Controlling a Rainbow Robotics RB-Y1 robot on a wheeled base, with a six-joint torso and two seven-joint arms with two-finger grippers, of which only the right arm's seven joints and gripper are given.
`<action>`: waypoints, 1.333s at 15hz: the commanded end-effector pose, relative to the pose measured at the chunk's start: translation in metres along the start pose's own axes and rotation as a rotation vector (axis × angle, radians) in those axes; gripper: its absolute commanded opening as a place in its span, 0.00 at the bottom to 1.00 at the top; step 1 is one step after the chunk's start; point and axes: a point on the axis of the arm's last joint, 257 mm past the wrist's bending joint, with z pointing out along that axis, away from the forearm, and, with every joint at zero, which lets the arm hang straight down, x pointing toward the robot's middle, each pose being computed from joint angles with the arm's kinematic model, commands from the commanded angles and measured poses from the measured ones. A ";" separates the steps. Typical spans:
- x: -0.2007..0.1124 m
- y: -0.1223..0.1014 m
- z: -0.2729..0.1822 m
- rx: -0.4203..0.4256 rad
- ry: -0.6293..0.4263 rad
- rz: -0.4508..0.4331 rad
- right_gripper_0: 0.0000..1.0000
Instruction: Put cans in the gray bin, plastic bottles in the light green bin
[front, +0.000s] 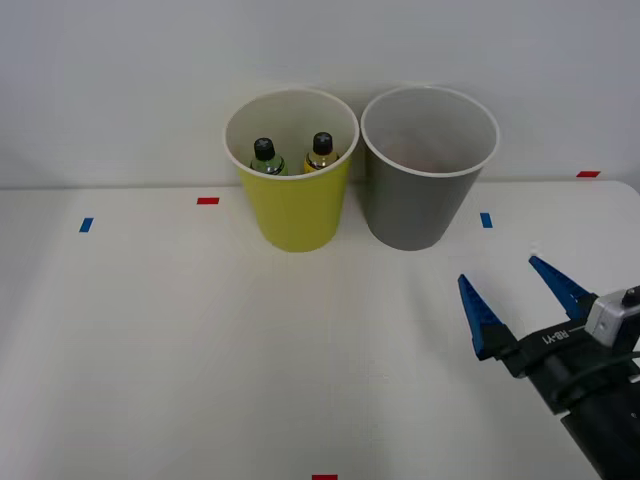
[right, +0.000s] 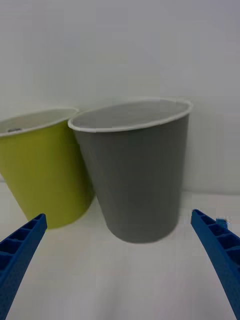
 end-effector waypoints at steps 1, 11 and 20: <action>0.019 -0.004 -0.023 0.044 0.033 0.014 1.00; 0.058 -0.016 -0.087 0.185 0.084 0.159 1.00; 0.082 0.004 -0.118 0.061 -0.096 0.426 1.00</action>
